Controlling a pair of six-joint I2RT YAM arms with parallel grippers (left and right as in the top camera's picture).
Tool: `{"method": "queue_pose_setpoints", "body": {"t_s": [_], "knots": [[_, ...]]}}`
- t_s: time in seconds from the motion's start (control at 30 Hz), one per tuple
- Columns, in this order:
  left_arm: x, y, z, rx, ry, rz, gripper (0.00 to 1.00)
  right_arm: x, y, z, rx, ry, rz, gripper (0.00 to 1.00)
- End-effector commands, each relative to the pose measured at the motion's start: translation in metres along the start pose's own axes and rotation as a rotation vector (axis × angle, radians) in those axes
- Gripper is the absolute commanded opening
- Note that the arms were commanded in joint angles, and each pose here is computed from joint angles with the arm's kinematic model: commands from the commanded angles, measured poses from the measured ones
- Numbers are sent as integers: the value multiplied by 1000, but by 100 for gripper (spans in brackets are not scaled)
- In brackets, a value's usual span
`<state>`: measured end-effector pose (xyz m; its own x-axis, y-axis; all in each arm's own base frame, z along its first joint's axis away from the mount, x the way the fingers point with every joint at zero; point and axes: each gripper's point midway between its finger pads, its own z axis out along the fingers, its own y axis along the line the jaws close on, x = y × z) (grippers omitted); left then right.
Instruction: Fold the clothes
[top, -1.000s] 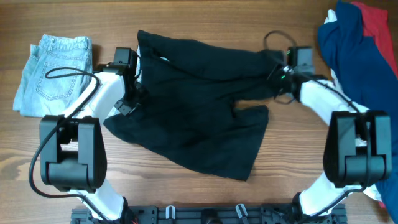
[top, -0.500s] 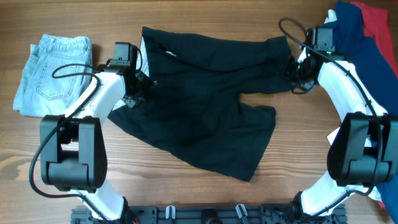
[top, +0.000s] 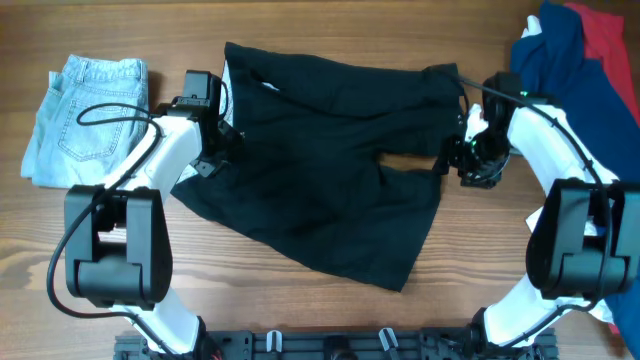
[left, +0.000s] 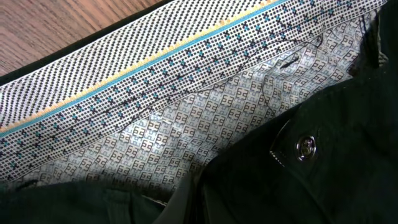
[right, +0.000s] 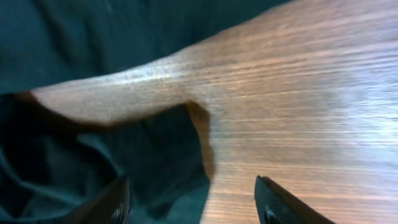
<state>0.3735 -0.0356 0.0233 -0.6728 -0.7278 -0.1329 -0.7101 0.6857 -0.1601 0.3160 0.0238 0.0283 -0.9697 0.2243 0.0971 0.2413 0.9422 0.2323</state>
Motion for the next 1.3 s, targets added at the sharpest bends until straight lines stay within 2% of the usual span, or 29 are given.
{"method": "queue_pose_setpoints", "body": {"t_s": [0.0,0.17,0.23,0.27,0.33,0.37,0.53,0.73,0.83,0.93,1.13,1.27], "knots": [[-7,5,-6,-17,-38,2,4,11,17,21,-79,19,-18,65],[-5,7,-6,-27,-30,2,4,5,31,34,-90,-30,-22,63],[-4,8,-6,-30,-27,3,4,6,37,36,-90,-33,-30,58],[-4,8,-6,-31,-26,2,4,7,40,37,-90,-32,-40,53],[-4,8,-6,-32,-26,2,4,8,39,39,-55,-34,-36,24],[-4,8,-6,-32,-26,2,4,8,34,39,-24,-37,-15,4],[-4,8,-6,-29,-24,2,4,3,-12,33,195,-80,113,4],[11,-11,-7,69,64,-5,4,-39,-46,-11,206,-184,222,4],[18,-25,-9,147,116,-2,4,-75,-52,-52,187,-293,195,4],[21,-36,-11,198,139,2,4,-94,-46,-79,178,-357,168,5],[24,-54,-17,292,171,17,27,-84,-39,-80,186,-313,155,11],[25,-55,-17,301,175,29,32,-72,-43,-78,219,-270,160,22]]}}
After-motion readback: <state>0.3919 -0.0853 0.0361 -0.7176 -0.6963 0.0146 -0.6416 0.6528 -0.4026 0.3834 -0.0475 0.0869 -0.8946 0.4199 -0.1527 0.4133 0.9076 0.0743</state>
